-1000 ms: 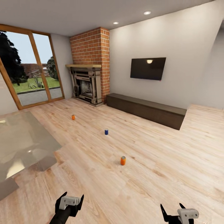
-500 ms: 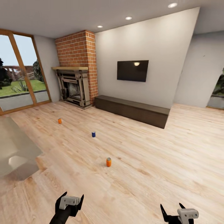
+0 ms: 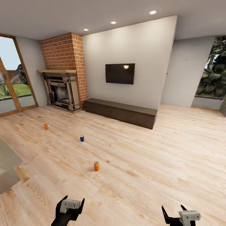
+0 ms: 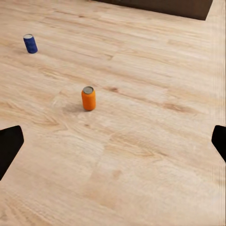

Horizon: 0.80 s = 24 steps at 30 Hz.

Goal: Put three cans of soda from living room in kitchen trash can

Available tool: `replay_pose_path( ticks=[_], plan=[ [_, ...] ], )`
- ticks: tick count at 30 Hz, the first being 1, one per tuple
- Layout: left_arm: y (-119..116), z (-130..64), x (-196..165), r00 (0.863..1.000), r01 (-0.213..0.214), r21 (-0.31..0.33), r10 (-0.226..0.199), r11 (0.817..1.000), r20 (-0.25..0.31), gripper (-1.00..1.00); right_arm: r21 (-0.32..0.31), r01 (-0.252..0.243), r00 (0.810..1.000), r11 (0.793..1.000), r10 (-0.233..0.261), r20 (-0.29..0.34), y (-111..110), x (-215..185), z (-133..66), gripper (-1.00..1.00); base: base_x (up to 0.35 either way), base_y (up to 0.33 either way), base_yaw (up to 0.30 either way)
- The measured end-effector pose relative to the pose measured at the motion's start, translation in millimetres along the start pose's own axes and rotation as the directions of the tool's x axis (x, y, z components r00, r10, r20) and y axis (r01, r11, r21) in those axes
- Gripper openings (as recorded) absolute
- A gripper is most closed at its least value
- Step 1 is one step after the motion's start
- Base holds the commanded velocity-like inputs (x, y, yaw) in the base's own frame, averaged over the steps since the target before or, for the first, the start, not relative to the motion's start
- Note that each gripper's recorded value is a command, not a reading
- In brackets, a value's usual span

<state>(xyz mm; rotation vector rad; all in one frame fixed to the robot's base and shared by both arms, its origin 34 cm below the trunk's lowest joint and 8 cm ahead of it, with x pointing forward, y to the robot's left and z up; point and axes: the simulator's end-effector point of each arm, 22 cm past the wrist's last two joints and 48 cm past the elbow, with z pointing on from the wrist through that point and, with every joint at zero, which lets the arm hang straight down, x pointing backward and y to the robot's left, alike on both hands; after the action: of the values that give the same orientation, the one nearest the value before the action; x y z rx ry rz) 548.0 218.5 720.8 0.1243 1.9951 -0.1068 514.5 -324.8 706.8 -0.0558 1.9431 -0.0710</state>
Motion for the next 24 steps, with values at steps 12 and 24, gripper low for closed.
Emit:
replay_pose_path(
  ticks=[12, 24],
  plan=[
    [0.2, -1.2, -6.3, 1.0, 0.0, -0.001, 0.0, 1.0, 0.016, 1.0, 0.002, 0.0, 1.0, 1.0, 0.0, 0.015, -0.6, -5.8, -0.5, 1.0, 0.143, -0.008, -0.18],
    [0.5, -2.4, -12.1, 1.0, -0.004, -0.003, 0.004, 1.0, 0.029, 1.0, 0.003, -0.001, 1.0, 1.0, 0.001, 0.029, -1.5, -11.5, -1.0, 1.0, 0.092, -0.209, -0.181]
  ],
)
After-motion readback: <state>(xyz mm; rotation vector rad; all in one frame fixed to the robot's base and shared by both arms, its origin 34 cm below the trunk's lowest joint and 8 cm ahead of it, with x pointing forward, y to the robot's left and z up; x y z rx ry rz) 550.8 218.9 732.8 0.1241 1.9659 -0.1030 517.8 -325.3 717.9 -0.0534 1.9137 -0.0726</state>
